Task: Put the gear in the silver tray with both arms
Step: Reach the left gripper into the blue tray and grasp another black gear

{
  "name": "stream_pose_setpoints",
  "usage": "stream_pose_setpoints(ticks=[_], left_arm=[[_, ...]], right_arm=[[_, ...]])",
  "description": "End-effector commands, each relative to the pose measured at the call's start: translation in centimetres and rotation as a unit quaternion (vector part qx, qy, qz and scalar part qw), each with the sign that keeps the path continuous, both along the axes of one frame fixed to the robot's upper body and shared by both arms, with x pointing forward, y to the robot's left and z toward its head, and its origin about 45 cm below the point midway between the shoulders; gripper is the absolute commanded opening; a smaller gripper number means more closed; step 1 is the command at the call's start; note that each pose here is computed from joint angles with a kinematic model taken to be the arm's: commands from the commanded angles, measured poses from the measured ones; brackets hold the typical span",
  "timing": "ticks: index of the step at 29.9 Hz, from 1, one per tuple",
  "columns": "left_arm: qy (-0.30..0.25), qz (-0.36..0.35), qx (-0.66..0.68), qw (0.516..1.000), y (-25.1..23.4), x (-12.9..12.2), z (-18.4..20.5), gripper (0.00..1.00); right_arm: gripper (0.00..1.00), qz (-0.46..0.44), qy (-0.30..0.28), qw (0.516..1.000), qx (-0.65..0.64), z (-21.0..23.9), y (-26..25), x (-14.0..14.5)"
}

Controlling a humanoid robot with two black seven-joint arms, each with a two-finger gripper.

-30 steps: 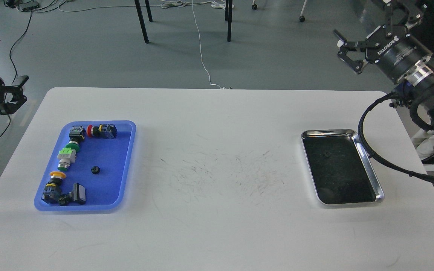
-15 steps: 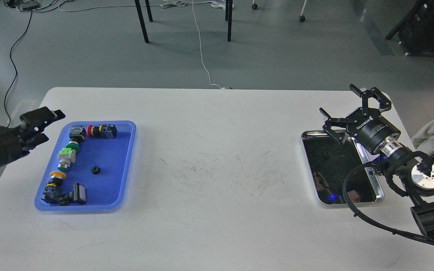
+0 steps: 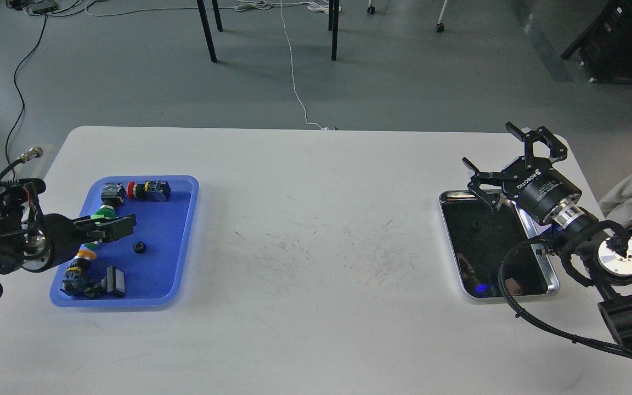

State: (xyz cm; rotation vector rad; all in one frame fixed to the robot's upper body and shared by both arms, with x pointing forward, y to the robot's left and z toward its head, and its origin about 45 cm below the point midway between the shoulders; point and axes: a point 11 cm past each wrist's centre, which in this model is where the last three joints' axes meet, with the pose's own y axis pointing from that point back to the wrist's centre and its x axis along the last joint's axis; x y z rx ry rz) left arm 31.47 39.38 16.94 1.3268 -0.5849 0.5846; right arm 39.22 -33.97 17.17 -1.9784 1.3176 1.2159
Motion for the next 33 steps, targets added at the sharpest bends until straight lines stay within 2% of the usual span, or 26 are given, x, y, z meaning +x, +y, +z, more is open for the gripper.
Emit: stream_pose_setpoints(ticks=[1, 11, 18, 33], left_arm=[[-0.005, -0.036, 0.037, 0.999, -0.9, 0.0, -1.1, 0.95], [-0.004, -0.079, 0.071, 0.994, -1.7, -0.8, -3.0, 0.93], [-0.001, -0.082, 0.076, 0.994, -1.3, -1.0, -3.7, 0.87], [0.017, -0.083, 0.083, 0.993, -1.0, -1.3, -5.6, 0.64]], right_arm=[[0.97, 0.001, 0.0, 1.0, -0.001, 0.0, 0.0, 0.0], [0.97, -0.004, 0.002, 1.0, -0.008, 0.0, -0.8, -0.2], [0.97, -0.005, 0.002, 1.0, -0.007, 0.0, -0.8, -0.2], [0.97, -0.005, 0.003, 1.0, -0.008, -0.1, -0.8, -0.2]])
